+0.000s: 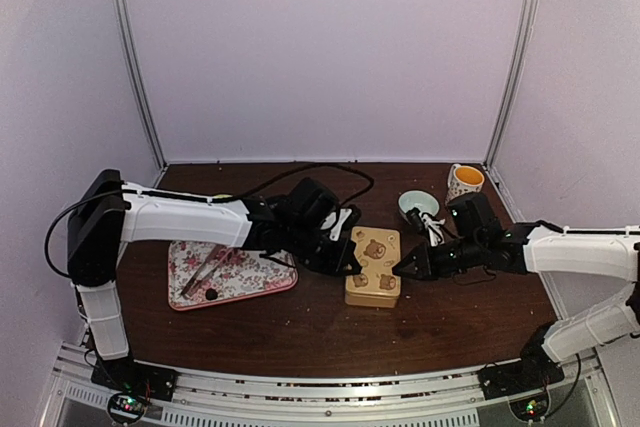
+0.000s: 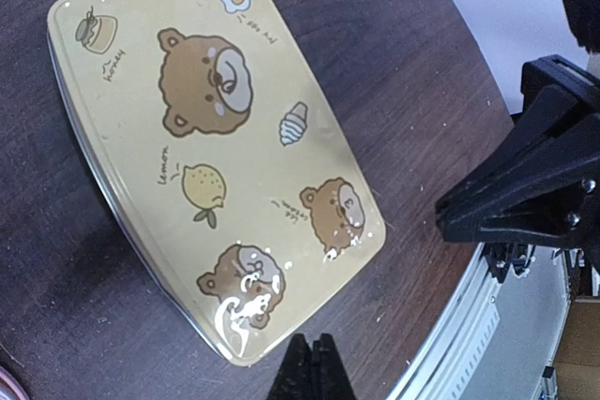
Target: Pack the chocolate
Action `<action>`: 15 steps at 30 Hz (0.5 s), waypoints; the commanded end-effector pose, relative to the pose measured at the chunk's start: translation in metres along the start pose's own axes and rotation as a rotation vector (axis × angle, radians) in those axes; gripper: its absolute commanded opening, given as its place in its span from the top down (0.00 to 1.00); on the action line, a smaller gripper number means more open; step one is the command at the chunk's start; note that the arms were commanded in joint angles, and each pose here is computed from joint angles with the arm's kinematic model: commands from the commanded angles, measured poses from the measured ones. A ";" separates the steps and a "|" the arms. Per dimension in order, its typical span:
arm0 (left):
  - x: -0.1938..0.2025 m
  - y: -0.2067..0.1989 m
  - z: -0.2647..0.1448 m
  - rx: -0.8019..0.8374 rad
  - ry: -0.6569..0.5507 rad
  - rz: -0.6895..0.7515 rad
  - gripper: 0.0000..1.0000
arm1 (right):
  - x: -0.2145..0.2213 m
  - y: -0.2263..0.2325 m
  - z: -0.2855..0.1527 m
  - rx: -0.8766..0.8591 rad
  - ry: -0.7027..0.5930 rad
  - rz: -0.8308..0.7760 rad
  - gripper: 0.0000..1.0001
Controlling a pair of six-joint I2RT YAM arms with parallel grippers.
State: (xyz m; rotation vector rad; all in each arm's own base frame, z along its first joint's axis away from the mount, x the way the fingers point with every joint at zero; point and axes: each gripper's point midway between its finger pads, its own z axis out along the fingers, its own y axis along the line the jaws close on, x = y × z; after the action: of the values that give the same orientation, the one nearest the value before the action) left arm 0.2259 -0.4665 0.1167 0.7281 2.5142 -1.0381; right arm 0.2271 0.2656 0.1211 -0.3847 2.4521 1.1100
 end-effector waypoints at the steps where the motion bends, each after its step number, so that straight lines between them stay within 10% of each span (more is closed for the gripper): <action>1: -0.015 -0.015 -0.011 0.034 -0.038 0.042 1.00 | -0.006 0.005 -0.002 0.010 -0.017 -0.042 1.00; 15: 0.057 0.051 0.044 -0.080 0.111 -0.057 1.00 | 0.027 -0.045 0.024 0.144 0.082 -0.001 1.00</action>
State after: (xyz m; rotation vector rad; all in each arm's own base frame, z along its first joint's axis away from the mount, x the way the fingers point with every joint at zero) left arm 0.2227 -0.4638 0.0710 0.7174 2.5690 -1.0214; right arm 0.2283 0.2666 0.0704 -0.3946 2.5262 1.0584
